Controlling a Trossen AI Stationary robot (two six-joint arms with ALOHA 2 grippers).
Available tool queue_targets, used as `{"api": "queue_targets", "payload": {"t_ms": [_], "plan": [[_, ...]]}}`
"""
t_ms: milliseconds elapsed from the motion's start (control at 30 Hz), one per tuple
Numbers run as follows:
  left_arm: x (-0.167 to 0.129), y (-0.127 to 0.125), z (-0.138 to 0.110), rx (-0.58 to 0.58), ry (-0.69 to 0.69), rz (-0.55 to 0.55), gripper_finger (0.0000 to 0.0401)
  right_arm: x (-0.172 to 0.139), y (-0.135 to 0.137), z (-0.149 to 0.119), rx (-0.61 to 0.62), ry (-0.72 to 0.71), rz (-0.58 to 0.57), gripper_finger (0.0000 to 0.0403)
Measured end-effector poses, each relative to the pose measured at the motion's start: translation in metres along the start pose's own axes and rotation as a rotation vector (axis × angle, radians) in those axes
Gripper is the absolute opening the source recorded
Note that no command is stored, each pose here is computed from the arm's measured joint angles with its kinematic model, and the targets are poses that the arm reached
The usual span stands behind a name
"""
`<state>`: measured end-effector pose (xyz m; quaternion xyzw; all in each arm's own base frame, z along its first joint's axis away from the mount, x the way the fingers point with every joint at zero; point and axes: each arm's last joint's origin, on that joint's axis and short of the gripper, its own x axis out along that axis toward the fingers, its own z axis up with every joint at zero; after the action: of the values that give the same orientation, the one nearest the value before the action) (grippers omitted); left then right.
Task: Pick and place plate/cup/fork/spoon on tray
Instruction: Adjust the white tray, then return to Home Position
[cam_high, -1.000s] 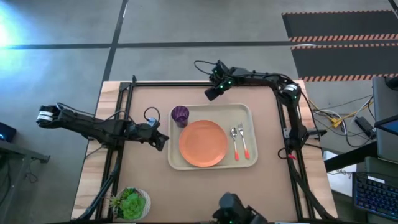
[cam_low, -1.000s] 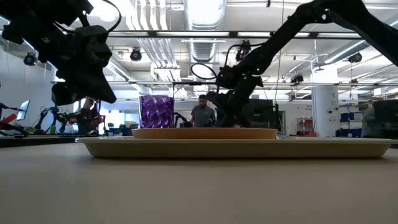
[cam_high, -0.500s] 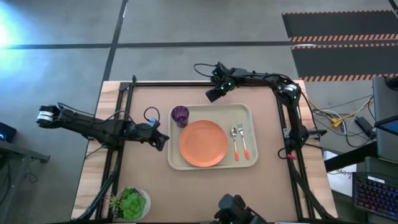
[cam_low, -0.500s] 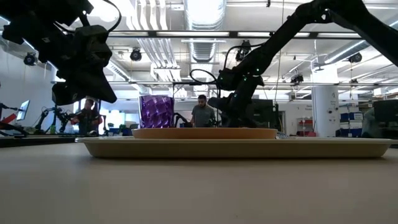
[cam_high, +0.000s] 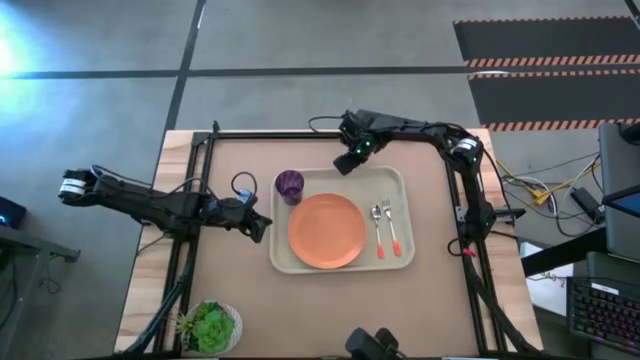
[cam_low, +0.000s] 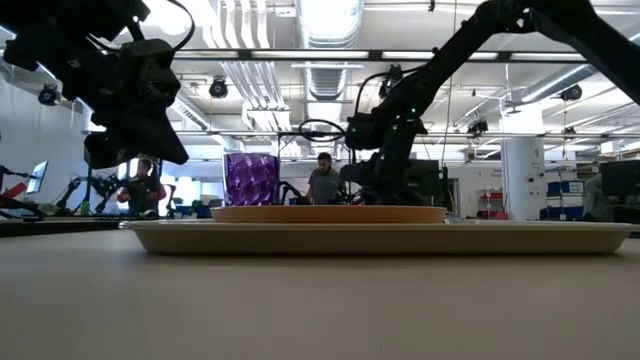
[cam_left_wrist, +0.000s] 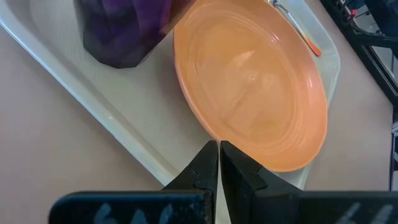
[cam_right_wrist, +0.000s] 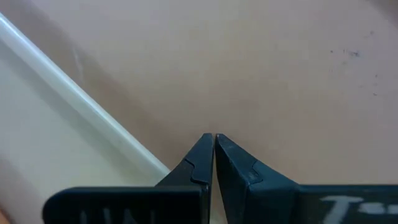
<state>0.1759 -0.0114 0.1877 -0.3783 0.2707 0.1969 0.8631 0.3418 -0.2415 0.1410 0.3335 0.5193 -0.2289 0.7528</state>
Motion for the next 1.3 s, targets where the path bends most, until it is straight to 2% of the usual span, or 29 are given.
{"api": "queue_targets", "payload": {"t_ms": [667,900,1033,1300], "plan": [[0.0,0.0,0.0,0.001,0.0,-0.002,0.0,0.007,0.038,-0.015,-0.001,0.033,-0.012,0.0011],[0.0,0.0,0.0,0.002,0.001,0.0,0.0,0.003,0.037,-0.014,-0.035,0.011,-0.044,0.0011],[0.0,0.0,0.0,0.01,0.001,-0.001,0.0,-0.016,0.037,-0.012,-0.033,-0.029,-0.028,0.0011],[0.0,0.0,0.0,0.03,-0.002,-0.004,0.0,-0.091,0.057,-0.007,-0.097,-0.244,0.032,0.0011]]}}
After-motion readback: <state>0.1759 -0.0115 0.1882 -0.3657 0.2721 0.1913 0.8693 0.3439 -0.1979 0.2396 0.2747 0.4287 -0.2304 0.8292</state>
